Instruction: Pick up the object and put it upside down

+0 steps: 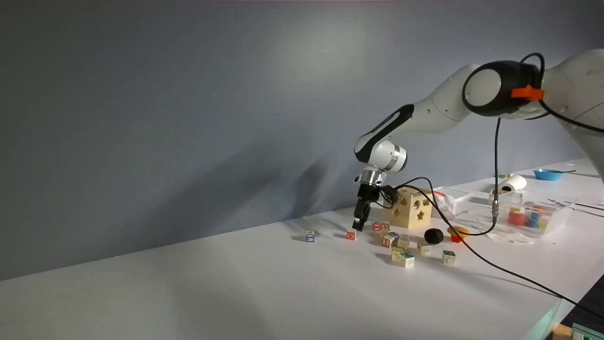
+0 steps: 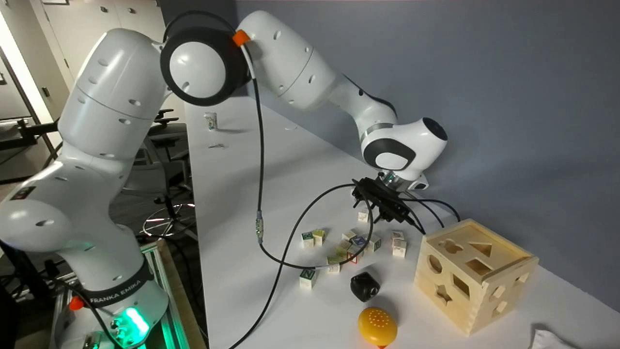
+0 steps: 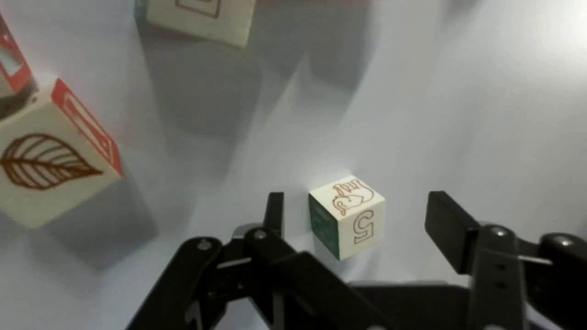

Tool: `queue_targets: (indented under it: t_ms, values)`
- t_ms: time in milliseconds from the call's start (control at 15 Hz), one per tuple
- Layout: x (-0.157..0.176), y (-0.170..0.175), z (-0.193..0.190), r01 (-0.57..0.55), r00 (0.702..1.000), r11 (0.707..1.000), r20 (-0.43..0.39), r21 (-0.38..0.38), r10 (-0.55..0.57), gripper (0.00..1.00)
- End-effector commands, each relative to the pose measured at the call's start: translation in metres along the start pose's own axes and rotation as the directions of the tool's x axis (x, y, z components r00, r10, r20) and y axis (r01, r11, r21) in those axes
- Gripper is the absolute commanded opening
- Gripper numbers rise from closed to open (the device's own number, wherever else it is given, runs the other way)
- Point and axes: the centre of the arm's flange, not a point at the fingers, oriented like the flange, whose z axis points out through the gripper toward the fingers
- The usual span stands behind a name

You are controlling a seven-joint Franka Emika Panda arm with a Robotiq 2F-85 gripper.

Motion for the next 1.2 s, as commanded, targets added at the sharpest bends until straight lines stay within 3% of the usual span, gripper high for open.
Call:
queue_targets:
  t_ms: [0, 533, 1000, 1133]
  values:
    - [0.003, -0.001, 0.0, 0.014, 1.0, 0.999, -0.021, 0.035, -0.013, 0.78]
    - [0.01, -0.004, 0.013, 0.042, 0.999, 0.999, 0.001, 0.032, -0.042, 0.72]
    - [0.015, -0.007, 0.02, 0.08, 0.997, 0.997, 0.0, 0.015, -0.08, 0.48]
    - [0.016, -0.009, 0.018, 0.092, 0.996, 0.996, 0.001, 0.012, -0.092, 0.51]
